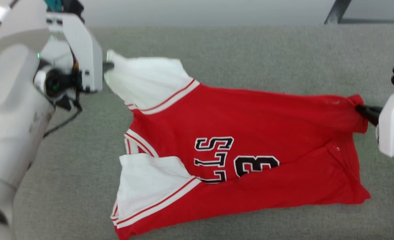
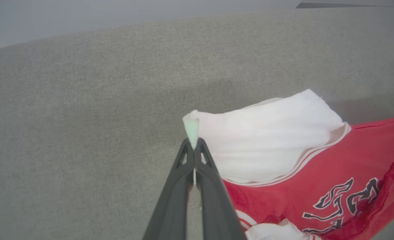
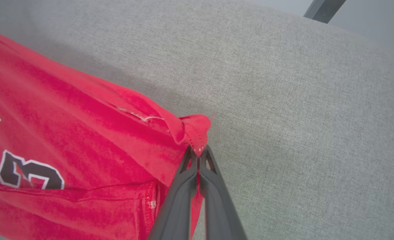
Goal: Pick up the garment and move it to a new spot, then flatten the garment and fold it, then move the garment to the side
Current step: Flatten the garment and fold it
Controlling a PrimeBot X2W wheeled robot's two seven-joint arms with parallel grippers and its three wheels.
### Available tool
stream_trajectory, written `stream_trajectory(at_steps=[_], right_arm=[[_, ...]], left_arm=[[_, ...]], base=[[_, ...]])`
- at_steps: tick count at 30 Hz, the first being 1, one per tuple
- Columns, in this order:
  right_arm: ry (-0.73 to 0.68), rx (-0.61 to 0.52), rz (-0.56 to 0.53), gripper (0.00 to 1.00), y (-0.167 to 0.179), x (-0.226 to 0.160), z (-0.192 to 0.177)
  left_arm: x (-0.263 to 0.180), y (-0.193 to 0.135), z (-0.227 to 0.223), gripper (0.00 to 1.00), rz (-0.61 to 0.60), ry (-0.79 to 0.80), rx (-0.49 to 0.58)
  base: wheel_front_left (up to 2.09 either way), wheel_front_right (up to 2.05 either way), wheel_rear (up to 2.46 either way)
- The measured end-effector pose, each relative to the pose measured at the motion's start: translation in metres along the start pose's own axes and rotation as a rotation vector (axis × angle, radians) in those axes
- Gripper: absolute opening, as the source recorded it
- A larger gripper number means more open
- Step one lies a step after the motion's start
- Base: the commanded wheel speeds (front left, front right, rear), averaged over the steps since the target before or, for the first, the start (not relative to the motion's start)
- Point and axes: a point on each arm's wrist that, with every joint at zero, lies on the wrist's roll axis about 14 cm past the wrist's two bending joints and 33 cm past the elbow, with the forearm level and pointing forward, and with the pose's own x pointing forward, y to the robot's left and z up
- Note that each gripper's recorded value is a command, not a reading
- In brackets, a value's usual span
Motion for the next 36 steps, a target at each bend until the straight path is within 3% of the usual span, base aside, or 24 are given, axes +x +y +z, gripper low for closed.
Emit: stream_trajectory(at_steps=[9, 22, 30, 31, 34, 36], right_arm=[[-0.022, -0.014, 0.023, 0.00, 0.012, -0.029, -0.019], [0.065, 0.073, 0.042, 0.00, 0.023, -0.040, -0.079], [0.123, 0.118, 0.060, 0.00, 0.034, -0.035, -0.098], [0.133, 0.123, 0.065, 0.00, 0.036, -0.035, -0.101], [0.143, 0.125, 0.059, 0.00, 0.036, -0.035, -0.104], [0.145, 0.126, 0.058, 0.00, 0.037, -0.035, -0.105]], left_arm=[[-0.038, -0.001, -0.059, 0.00, 0.034, 0.091, 0.002], [-0.069, -0.056, -0.172, 0.00, -0.022, 0.341, -0.063], [-0.064, -0.064, -0.195, 0.00, -0.033, 0.431, -0.116], [-0.063, -0.065, -0.198, 0.02, -0.033, 0.446, -0.119], [-0.062, -0.064, -0.204, 0.22, -0.026, 0.479, -0.146], [-0.061, -0.064, -0.204, 0.47, -0.024, 0.480, -0.153]], base=[[0.00, 0.00, 0.00], [0.00, 0.00, 0.00], [0.00, 0.00, 0.00], [0.00, 0.00, 0.00], [0.00, 0.00, 0.00], [0.00, 0.00, 0.00]])
